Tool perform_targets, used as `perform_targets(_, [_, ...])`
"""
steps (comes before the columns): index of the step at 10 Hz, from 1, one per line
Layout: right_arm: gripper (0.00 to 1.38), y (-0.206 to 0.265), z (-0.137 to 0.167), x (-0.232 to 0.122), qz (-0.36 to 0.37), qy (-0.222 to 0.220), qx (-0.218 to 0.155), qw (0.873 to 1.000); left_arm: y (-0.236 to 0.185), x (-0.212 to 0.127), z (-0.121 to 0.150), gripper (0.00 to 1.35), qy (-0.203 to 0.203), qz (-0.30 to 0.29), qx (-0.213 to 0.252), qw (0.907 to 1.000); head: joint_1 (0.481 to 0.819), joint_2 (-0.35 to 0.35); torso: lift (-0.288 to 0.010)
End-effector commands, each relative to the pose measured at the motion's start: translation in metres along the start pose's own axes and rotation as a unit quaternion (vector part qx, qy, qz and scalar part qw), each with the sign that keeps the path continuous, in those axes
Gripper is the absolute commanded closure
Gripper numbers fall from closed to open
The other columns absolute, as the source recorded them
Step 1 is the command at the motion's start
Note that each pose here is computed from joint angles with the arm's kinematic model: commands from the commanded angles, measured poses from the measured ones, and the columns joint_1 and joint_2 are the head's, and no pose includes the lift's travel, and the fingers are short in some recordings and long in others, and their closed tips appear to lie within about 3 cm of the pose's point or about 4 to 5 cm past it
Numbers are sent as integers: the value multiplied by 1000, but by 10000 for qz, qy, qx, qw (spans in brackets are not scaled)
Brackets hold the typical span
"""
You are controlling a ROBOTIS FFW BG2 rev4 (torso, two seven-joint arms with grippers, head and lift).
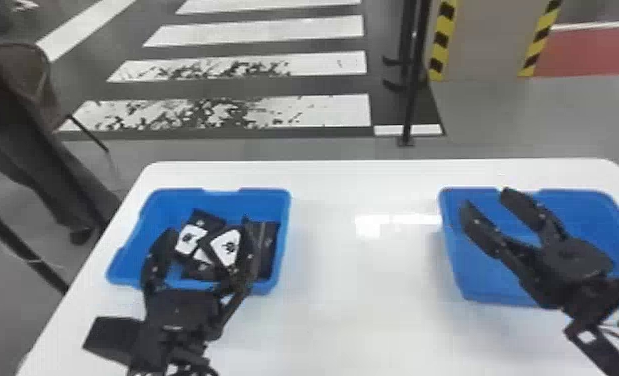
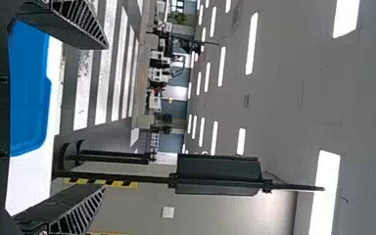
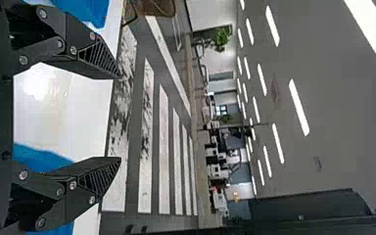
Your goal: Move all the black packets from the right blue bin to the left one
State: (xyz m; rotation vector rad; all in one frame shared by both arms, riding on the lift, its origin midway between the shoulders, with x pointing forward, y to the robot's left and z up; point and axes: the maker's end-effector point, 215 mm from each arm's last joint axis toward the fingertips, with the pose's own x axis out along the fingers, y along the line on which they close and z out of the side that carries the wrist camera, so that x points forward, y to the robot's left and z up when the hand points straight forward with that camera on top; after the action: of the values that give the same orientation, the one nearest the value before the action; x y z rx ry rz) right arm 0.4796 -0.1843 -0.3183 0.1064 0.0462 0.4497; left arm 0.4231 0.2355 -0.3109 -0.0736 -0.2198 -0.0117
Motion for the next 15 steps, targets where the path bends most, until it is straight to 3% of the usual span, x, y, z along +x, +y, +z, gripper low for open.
perform_targets(1, [486,-9,-6,-37,-228,88,-208,9995,8,-23,-6,-1,222,73,159,9996,695,68,-140])
perform_targets(3, [487,-10,0,-85,-441,221,-269,9984,17,-43,-4,-1,492,150,325,9981,695,47,-140])
perform_targets(5, [489,-5,-1,-110,-492,418,-241,9976,24,-53,20,-1,368,196,428,9982,695,35,-140])
perform_targets(15, [506,-4,-1,-110,-480,412,-226,9977,26,-52,32,-1,227,260,372,9987,695,45,-140])
